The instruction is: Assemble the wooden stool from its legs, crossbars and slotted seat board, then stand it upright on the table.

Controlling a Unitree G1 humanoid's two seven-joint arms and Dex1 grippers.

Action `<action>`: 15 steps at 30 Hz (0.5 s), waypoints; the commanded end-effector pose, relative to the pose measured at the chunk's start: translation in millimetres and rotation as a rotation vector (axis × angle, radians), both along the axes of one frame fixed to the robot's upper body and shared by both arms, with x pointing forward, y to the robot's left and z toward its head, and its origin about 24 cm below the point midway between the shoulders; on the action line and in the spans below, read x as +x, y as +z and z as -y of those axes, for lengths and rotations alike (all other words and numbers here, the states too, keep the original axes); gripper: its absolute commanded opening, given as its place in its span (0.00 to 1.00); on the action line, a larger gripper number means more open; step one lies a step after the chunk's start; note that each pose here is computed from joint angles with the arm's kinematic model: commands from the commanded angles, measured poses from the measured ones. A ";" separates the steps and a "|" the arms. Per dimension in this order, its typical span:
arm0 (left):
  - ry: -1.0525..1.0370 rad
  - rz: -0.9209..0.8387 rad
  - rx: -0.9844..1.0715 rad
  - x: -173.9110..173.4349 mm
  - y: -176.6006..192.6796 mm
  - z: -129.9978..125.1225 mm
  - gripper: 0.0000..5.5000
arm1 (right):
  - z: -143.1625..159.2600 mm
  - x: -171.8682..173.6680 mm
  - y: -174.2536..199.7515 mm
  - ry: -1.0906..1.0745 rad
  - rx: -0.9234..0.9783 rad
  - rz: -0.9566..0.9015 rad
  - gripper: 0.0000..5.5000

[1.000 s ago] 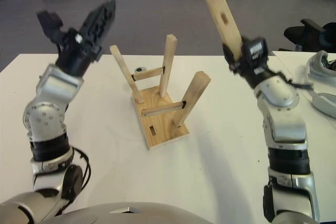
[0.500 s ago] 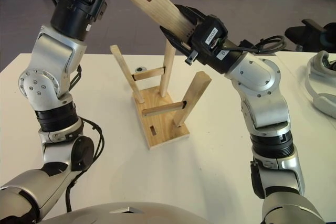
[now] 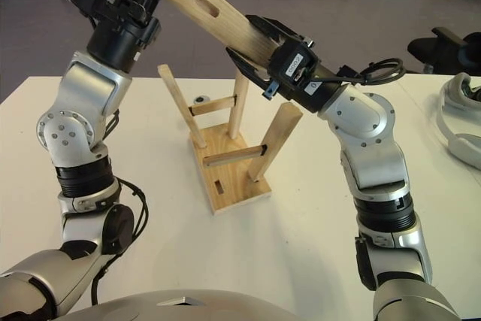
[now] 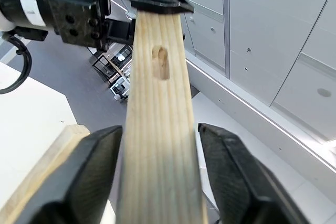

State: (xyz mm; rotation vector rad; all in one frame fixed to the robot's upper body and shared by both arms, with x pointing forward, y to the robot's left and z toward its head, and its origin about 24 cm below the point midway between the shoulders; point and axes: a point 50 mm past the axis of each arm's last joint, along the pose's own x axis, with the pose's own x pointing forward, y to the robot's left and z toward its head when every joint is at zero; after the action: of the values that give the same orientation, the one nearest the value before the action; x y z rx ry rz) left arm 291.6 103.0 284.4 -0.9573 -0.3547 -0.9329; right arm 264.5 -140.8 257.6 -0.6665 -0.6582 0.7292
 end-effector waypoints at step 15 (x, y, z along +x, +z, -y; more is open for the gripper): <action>0.298 -0.195 0.582 -80.7 -71.9 -61.1 0.19 | 76.3 17.8 -183.6 -0.471 -0.027 -0.797 0.64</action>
State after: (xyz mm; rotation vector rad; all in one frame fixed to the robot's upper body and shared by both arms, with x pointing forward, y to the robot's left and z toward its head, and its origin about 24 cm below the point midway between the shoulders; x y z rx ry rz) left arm 217.7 172.2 233.9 -0.4176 -0.1402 -0.6396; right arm 287.2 -225.8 104.5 -0.4387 0.1568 0.4447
